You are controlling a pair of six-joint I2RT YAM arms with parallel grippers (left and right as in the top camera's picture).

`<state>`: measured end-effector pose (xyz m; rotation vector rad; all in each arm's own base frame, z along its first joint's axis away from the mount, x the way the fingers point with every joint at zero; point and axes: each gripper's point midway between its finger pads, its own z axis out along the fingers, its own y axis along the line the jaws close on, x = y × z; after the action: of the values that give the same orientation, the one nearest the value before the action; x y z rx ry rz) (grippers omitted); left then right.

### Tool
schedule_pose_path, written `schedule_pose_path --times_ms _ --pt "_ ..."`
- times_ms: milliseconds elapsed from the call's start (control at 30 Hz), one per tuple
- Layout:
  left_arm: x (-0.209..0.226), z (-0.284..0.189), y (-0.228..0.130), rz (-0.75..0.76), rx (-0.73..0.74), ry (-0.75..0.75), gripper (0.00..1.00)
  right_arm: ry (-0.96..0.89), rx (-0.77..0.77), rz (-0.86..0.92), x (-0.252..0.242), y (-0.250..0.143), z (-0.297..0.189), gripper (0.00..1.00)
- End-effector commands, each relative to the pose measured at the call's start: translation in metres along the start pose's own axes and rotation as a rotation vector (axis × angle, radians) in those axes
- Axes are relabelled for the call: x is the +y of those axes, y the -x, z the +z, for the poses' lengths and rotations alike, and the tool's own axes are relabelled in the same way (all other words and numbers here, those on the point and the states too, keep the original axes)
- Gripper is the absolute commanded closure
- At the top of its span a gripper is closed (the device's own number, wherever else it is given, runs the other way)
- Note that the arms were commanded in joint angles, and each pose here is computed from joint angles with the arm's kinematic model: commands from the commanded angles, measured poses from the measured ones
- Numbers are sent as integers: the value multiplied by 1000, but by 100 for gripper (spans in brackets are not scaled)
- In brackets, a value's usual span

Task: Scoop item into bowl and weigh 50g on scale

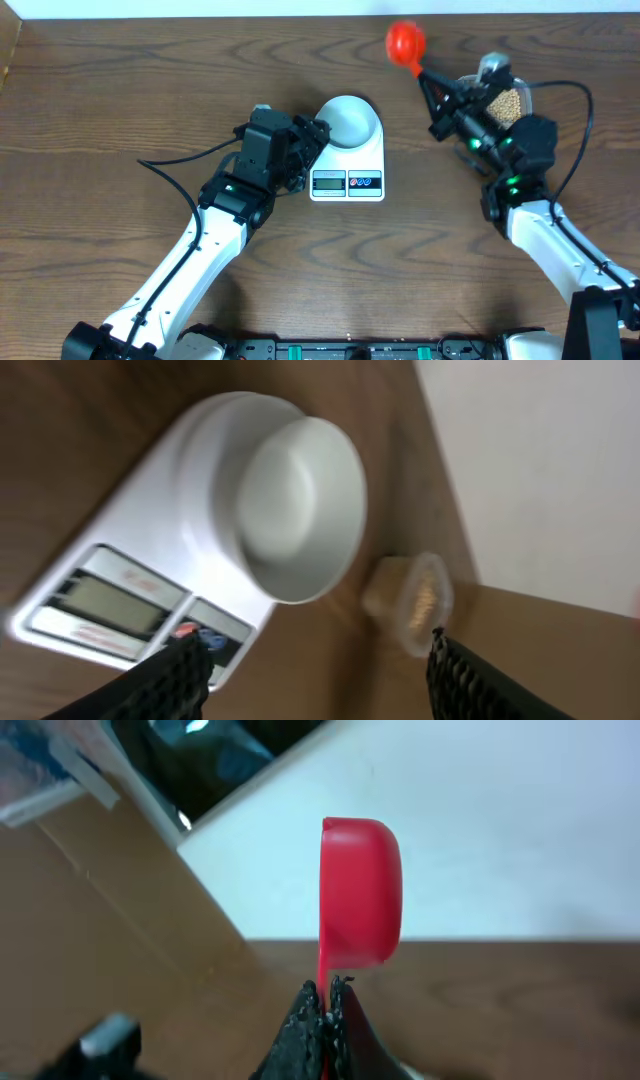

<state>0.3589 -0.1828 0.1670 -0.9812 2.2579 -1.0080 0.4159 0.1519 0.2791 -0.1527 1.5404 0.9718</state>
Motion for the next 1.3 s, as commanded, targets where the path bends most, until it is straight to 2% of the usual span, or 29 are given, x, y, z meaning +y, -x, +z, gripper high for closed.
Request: schedule_pose_path --times_ms 0,133,300,367,400,467,500,633,867,1133,1267 --pt "19 -1 9 42 -52 85 29 7 -81 -71 5 45 8 99" --pt "42 -4 8 35 -59 184 28 33 -150 -120 15 74 10 99" --pt "59 -7 7 34 -62 253 28 -9 -114 -186 6 65 11 99" --pt "60 -7 7 89 -54 259 45 -18 -99 -189 3 61 11 99" --pt "59 -7 7 148 -47 259 65 -20 -97 -187 3 61 11 99" --pt "59 -7 7 213 -39 259 90 -21 -98 -187 2 61 11 99" --pt "59 -7 7 244 -35 259 92 -23 -99 -187 2 61 11 99" --pt "57 -7 2 372 4 250 93 -52 -102 -179 -3 61 11 99" --pt "45 -3 -39 758 124 190 93 -83 -100 -172 -10 60 11 99" --pt "37 4 -71 964 167 163 93 -88 -102 -171 -10 61 11 99" --pt "40 17 -80 980 205 187 93 -92 -97 -167 -12 59 11 99"
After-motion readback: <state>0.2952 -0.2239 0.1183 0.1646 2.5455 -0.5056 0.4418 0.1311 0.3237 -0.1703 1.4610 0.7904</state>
